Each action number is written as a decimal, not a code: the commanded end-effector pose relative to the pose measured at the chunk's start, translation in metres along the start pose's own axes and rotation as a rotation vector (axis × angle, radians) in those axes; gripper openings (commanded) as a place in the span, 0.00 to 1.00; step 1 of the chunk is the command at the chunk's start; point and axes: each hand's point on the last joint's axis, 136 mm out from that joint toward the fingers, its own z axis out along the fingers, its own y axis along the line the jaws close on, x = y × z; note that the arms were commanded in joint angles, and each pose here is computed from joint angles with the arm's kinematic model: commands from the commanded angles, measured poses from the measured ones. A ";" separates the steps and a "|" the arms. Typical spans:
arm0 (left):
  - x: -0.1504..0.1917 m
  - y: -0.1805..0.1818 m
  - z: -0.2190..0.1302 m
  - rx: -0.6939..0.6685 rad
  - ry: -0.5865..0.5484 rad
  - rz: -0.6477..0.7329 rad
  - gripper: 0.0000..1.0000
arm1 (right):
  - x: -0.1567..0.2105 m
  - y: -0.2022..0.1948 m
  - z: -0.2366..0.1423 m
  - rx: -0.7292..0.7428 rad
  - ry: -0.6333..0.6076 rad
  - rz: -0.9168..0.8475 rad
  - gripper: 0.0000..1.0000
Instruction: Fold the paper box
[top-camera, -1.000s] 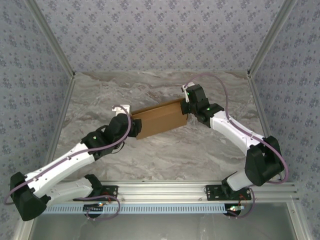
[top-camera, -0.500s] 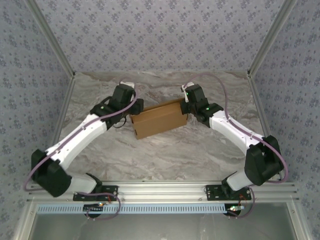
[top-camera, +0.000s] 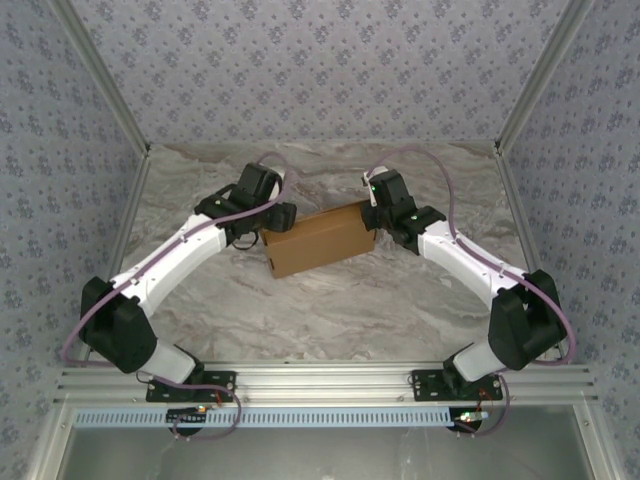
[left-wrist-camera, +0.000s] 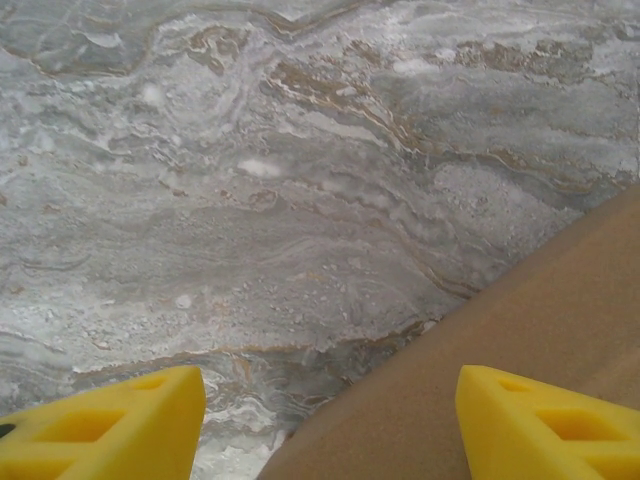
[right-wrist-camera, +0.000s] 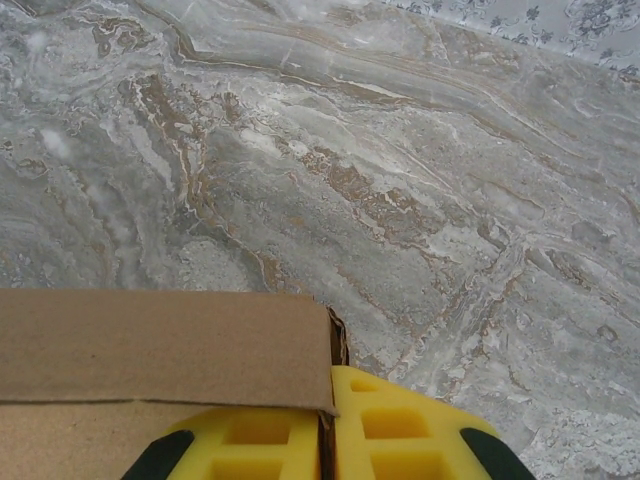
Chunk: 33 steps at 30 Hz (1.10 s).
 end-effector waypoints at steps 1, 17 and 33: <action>0.031 -0.002 0.008 0.023 0.093 0.027 0.67 | 0.051 0.007 0.006 -0.014 0.188 -0.054 0.14; 0.062 -0.007 0.022 0.026 0.121 0.010 0.66 | 0.023 0.009 -0.037 -0.085 0.095 -0.042 0.41; 0.066 -0.013 0.022 0.025 0.114 0.029 0.66 | -0.029 -0.009 -0.042 -0.231 -0.006 0.130 0.60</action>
